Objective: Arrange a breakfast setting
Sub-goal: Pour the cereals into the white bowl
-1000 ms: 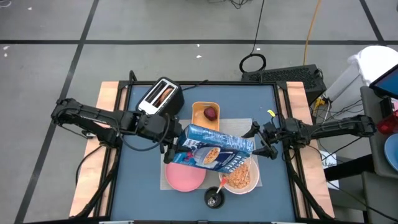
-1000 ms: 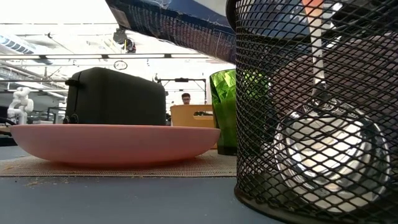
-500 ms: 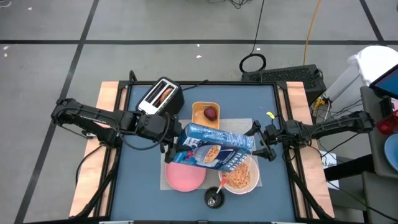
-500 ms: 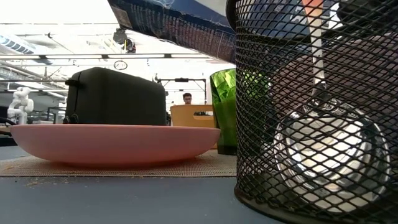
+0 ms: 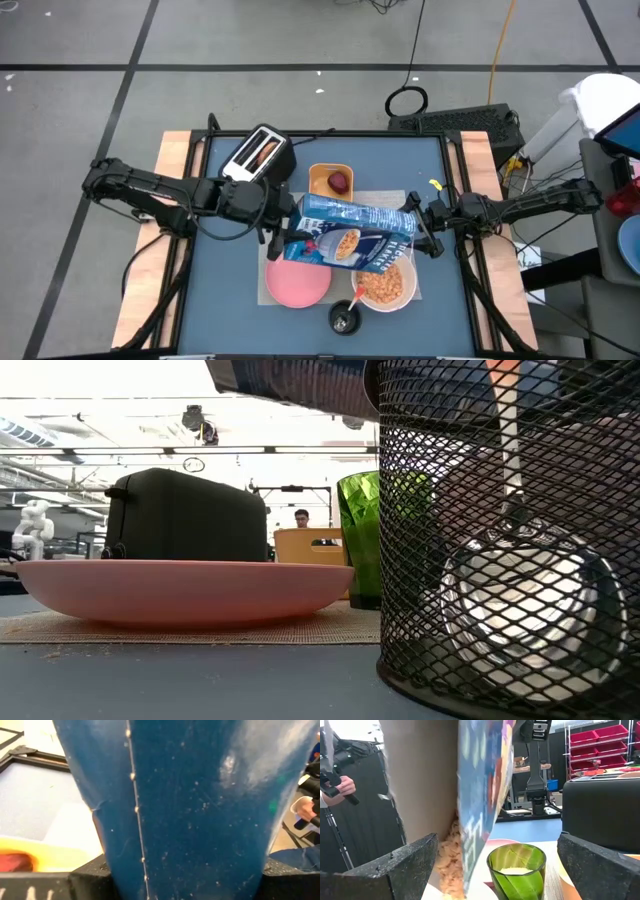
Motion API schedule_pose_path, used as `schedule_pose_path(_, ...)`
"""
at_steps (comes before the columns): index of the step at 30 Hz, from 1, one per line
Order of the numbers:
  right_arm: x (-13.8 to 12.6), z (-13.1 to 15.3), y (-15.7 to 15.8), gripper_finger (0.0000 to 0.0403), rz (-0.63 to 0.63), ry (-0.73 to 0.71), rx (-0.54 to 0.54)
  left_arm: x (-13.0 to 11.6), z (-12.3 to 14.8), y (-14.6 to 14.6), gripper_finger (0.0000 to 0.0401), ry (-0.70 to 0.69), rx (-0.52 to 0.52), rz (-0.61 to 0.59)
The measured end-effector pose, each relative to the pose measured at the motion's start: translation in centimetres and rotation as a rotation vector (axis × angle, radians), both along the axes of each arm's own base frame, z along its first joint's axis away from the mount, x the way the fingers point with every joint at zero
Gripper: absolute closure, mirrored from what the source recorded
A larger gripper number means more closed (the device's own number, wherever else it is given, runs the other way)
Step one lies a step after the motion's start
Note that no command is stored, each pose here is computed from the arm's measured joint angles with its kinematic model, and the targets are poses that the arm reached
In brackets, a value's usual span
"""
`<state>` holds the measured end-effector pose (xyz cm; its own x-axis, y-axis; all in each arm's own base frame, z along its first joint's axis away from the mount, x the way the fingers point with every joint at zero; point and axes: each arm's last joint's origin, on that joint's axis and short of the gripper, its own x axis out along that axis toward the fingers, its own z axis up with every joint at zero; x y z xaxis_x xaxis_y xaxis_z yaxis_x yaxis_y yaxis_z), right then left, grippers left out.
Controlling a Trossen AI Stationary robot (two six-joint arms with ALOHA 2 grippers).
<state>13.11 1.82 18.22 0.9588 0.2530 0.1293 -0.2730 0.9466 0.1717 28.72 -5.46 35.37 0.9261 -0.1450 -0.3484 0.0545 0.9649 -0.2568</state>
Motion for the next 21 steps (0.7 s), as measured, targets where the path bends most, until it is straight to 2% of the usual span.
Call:
schedule_pose_path(10,0.0,0.0,0.0,0.0010,0.001,0.001,0.002,0.0,0.1,0.0,0.0178,-0.010,-0.001,-0.005)
schedule_pose_path(21,0.0,0.0,0.0,0.0010,0.001,0.001,0.002,-0.5,1.4,0.0,0.0178,-0.106,-0.005,-0.037)
